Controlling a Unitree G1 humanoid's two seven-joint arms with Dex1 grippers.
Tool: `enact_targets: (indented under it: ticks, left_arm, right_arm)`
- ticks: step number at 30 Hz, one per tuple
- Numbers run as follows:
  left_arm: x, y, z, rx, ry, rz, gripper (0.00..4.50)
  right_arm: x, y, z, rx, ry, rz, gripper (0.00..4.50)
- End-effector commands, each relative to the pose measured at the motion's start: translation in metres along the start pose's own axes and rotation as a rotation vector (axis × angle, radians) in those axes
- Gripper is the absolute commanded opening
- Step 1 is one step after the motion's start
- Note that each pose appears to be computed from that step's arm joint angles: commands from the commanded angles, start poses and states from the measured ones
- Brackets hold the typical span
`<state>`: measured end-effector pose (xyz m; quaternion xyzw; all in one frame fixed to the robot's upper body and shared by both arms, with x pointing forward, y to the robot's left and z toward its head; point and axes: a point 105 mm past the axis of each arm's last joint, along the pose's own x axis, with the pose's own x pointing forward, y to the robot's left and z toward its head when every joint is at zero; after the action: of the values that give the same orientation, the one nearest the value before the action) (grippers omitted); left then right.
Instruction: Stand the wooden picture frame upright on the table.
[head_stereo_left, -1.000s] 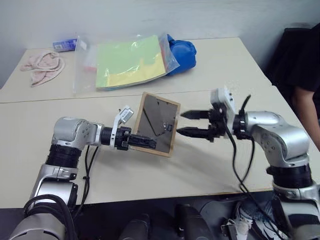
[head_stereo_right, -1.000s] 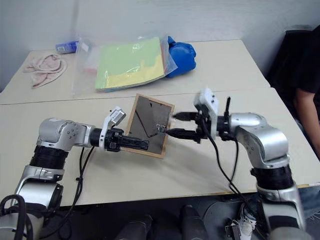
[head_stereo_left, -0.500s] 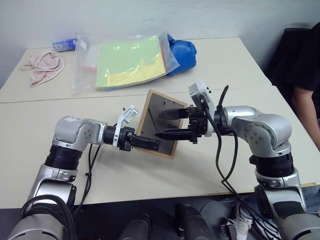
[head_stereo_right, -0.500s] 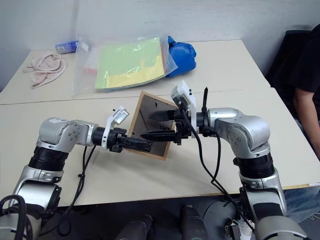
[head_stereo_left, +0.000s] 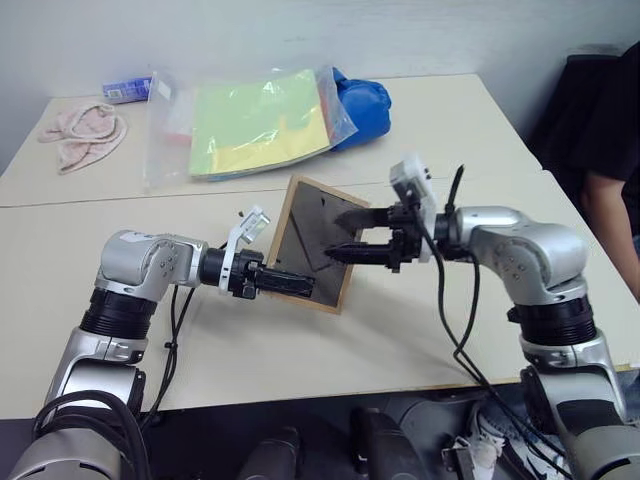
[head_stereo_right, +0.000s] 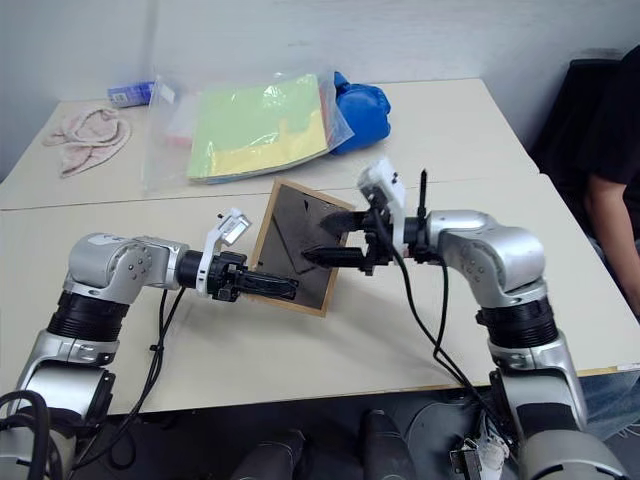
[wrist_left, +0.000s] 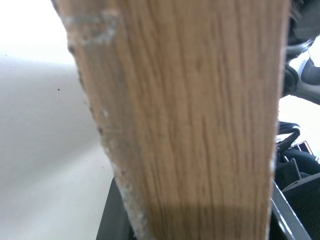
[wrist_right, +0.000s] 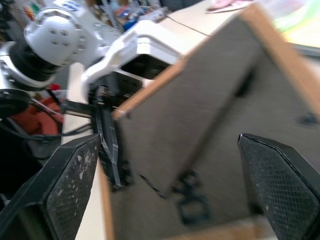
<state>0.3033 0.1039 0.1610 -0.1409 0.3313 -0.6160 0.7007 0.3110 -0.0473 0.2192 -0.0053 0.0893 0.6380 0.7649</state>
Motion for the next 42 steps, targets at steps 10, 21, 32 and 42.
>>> enact_targets:
  ticks: [10, 21, 32, 42]
  left_arm:
    - [-0.005, -0.004, 0.015, 0.055, -0.038, -0.026, 1.04]
    - [-0.003, -0.016, 0.021, 0.068, -0.034, -0.053, 1.04]
    - [-0.001, -0.029, 0.026, 0.035, -0.024, -0.097, 1.04]
    - [-0.014, -0.025, 0.028, 0.028, -0.048, -0.045, 1.04]
  right_arm:
    - [-0.031, 0.029, 0.024, -0.129, -0.031, 0.01, 4.5]
    - [-0.063, -0.038, -0.017, -1.514, 0.302, -0.348, 4.5]
    - [-0.001, -0.044, 0.02, -2.113, -0.131, -0.484, 3.66]
    - [-0.004, -0.042, 0.014, -2.146, -0.218, -0.424, 2.04]
